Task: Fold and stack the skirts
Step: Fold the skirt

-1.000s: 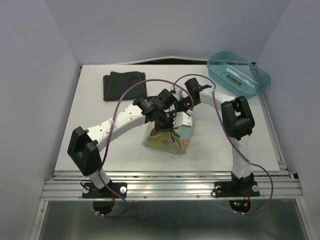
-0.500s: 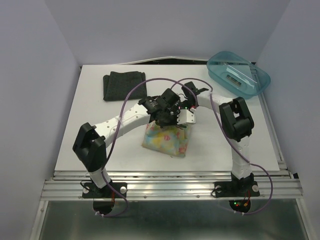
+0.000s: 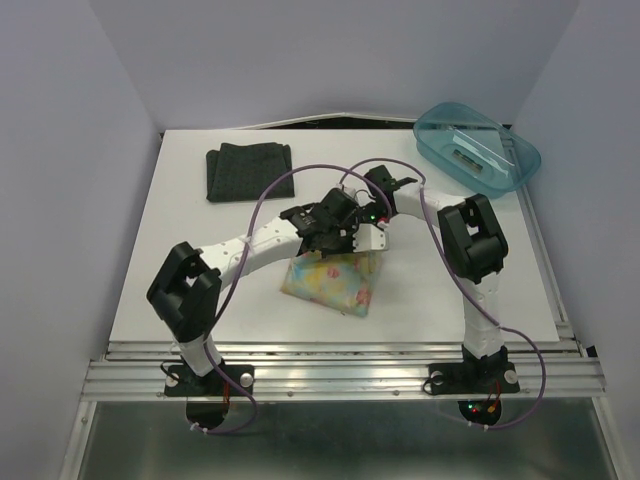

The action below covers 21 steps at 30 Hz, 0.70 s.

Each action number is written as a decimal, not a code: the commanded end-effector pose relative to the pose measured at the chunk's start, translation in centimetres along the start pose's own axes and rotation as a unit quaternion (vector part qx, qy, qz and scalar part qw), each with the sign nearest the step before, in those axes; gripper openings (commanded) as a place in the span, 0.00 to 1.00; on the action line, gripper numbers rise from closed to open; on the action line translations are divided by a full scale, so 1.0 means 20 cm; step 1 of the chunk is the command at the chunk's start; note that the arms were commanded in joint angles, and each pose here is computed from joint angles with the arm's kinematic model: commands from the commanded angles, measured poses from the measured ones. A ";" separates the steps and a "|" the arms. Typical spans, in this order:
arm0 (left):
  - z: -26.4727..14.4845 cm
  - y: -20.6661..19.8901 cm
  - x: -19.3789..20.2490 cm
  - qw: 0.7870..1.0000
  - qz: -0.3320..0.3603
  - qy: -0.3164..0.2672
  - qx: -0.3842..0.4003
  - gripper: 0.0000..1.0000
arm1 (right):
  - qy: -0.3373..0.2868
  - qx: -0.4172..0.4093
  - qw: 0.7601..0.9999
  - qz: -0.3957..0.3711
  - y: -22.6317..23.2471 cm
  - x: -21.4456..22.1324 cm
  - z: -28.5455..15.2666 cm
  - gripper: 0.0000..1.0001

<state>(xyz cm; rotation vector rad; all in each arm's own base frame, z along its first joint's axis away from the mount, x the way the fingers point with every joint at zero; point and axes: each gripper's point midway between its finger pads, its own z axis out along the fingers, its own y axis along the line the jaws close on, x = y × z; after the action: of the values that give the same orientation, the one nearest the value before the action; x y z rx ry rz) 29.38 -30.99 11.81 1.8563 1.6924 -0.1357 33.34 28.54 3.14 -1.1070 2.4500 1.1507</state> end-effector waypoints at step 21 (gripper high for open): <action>-0.22 0.32 -0.05 0.969 -0.065 -0.074 -0.225 0.46 | 0.021 0.012 1.000 -0.015 -0.04 0.02 0.03 0.31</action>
<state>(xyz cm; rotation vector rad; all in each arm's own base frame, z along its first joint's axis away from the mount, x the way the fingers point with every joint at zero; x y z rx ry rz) 32.24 -29.41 10.53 1.6287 1.6768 0.0453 33.18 28.57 3.06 -1.1194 2.4463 1.1625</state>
